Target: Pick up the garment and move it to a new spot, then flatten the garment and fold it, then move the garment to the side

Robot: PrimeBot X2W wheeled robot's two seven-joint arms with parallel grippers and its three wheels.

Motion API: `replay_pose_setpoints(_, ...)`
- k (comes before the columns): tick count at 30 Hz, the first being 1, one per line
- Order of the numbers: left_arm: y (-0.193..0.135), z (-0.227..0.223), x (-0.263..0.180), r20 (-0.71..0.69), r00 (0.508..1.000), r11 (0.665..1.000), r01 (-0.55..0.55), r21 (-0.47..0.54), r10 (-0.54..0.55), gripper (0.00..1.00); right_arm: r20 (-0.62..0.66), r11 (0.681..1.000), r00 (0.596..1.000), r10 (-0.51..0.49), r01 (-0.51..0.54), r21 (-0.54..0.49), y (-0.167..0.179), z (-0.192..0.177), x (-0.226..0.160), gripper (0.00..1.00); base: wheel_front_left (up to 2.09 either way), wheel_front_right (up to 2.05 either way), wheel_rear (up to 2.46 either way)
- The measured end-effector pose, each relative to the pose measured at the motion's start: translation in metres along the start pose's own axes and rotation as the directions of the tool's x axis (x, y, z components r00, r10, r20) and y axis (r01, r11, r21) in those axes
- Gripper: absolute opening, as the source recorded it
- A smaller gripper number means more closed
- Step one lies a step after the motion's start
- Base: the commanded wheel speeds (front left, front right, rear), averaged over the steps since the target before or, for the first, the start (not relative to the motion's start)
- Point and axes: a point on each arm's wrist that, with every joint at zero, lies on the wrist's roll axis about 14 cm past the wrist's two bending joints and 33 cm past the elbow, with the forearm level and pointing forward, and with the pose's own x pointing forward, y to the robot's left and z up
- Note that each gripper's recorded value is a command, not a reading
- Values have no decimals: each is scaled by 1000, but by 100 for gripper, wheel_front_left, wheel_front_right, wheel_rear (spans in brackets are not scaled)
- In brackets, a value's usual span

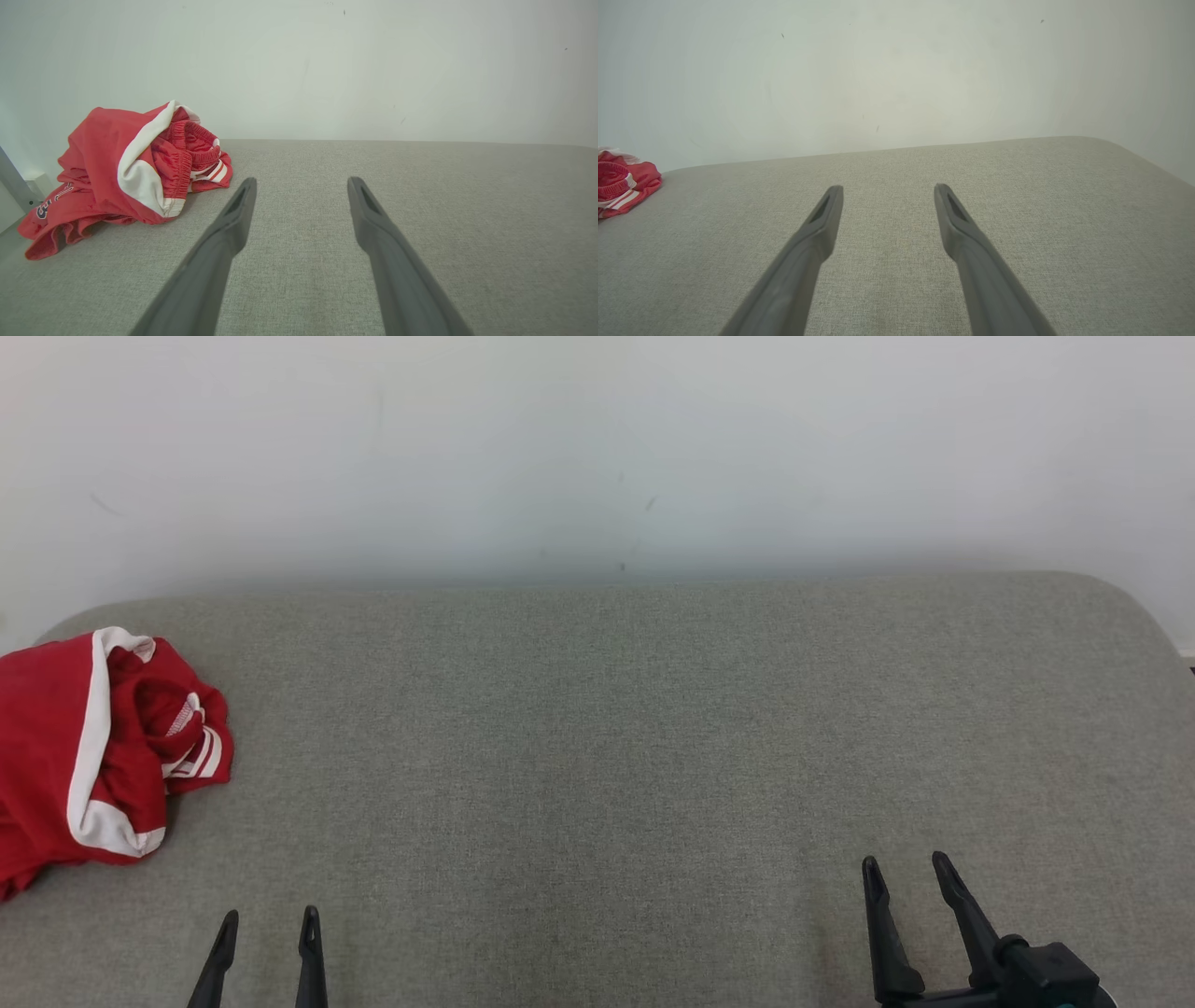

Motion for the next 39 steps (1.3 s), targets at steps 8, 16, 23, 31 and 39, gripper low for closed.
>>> replay_pose_setpoints(8,1,-1,-1,-5,1000,1000,-4,0,4,100,-5,1000,1000,1,-1,1,0,-1,0,100,0,0,0)
replay_pose_setpoints(16,3,-1,-2,-4,1000,1000,-10,-1,10,100,-8,1000,1000,5,-5,1,2,-3,0,100,0,0,0)
replay_pose_setpoints(23,3,-2,-2,-6,1000,1000,-13,-2,13,100,-12,1000,1000,5,-5,2,2,-4,0,100,0,0,0)
replay_pose_setpoints(31,8,-2,-5,-7,1000,1000,-29,-2,29,100,-18,1000,1000,18,-18,3,6,-6,2,100,0,0,0)
replay_pose_setpoints(39,27,-3,-17,-11,996,996,-92,2,92,100,-31,998,997,67,-67,12,21,-11,9,100,0,0,0)
